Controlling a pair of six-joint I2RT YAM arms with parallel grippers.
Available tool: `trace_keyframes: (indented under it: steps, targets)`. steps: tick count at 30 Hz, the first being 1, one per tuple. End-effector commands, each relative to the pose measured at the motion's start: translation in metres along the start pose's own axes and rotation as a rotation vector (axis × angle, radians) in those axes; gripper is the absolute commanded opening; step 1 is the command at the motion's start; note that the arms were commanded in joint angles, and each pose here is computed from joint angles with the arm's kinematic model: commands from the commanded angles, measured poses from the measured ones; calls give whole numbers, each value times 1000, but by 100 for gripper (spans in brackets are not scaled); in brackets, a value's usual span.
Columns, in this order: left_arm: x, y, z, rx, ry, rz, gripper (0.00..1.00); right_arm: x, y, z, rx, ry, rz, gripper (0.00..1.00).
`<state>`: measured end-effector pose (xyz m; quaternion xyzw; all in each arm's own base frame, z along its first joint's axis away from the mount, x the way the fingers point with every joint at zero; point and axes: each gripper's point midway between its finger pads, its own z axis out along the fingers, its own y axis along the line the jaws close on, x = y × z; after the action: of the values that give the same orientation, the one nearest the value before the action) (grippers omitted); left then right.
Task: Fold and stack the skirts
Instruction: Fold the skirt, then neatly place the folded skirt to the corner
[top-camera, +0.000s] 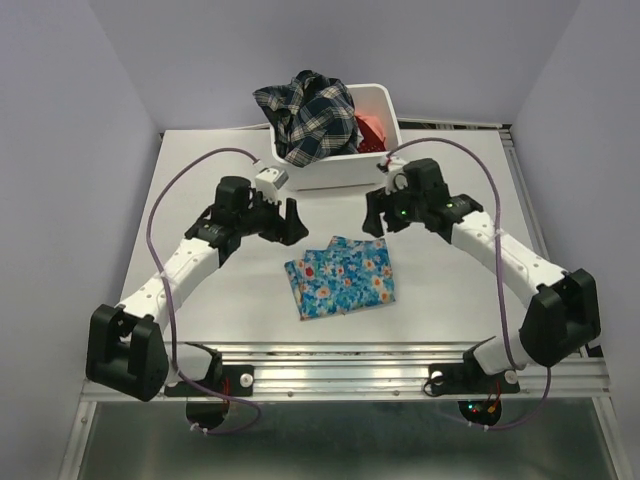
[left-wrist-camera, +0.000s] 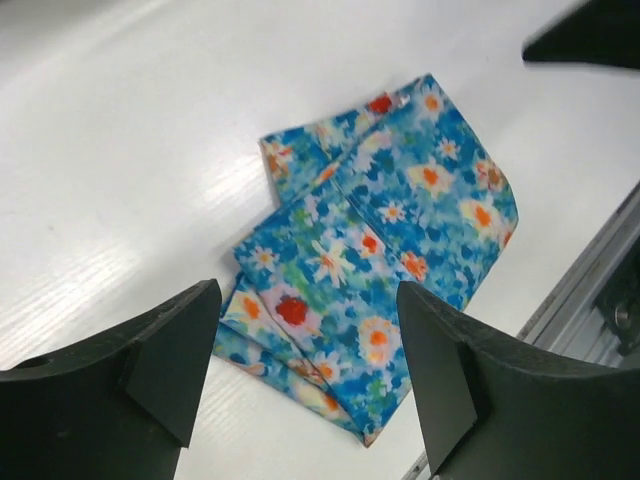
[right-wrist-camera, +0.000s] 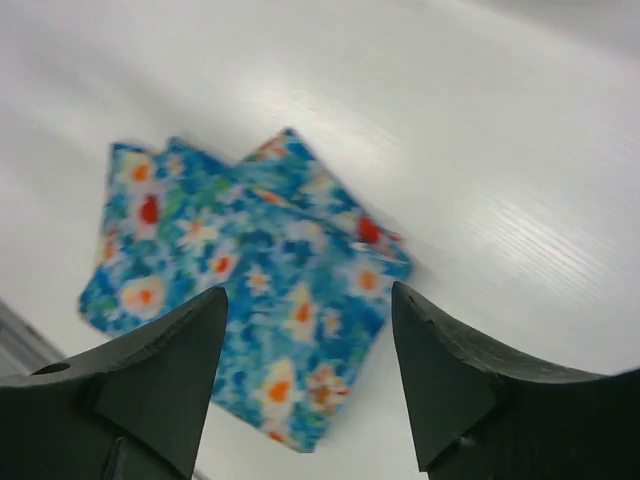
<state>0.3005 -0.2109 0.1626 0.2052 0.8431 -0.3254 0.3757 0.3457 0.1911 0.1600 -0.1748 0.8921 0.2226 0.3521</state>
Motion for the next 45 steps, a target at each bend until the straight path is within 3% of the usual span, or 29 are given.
trace_keyframes:
  steps: [1,4,7,15,20,25,31,34,36,37,38,45]
  targets:
    - [-33,20,-23,-126,-87,35,83,25,87,-3,-146,108,-170,73]
    - [-34,39,-34,-181,-94,-24,83,73,114,16,-192,228,-217,77]
    - [-25,57,-43,-233,-75,-71,83,107,109,37,-136,326,-242,78]
    - [-17,73,-56,-286,-103,-102,83,169,45,85,151,520,-234,83]
    - [-24,81,-64,-310,-118,-95,83,192,-15,70,194,631,-125,84]
    - [-31,83,-64,-297,-132,-88,83,168,-96,39,234,609,-135,91]
    - [-37,84,-57,-270,-134,-84,84,150,-203,17,291,594,-89,93]
    - [-36,80,-53,-230,-109,-69,85,131,-247,26,279,553,-111,95]
    - [-34,79,-51,-213,-89,-57,86,143,-280,34,252,584,-130,95]
    - [-33,79,-50,-208,-79,-61,87,123,-297,39,260,540,-153,96]
    - [-33,79,-50,-204,-76,-63,88,137,-312,46,243,570,-126,96]
    - [-35,75,-46,-158,-61,-9,89,84,-362,94,209,468,-130,98]
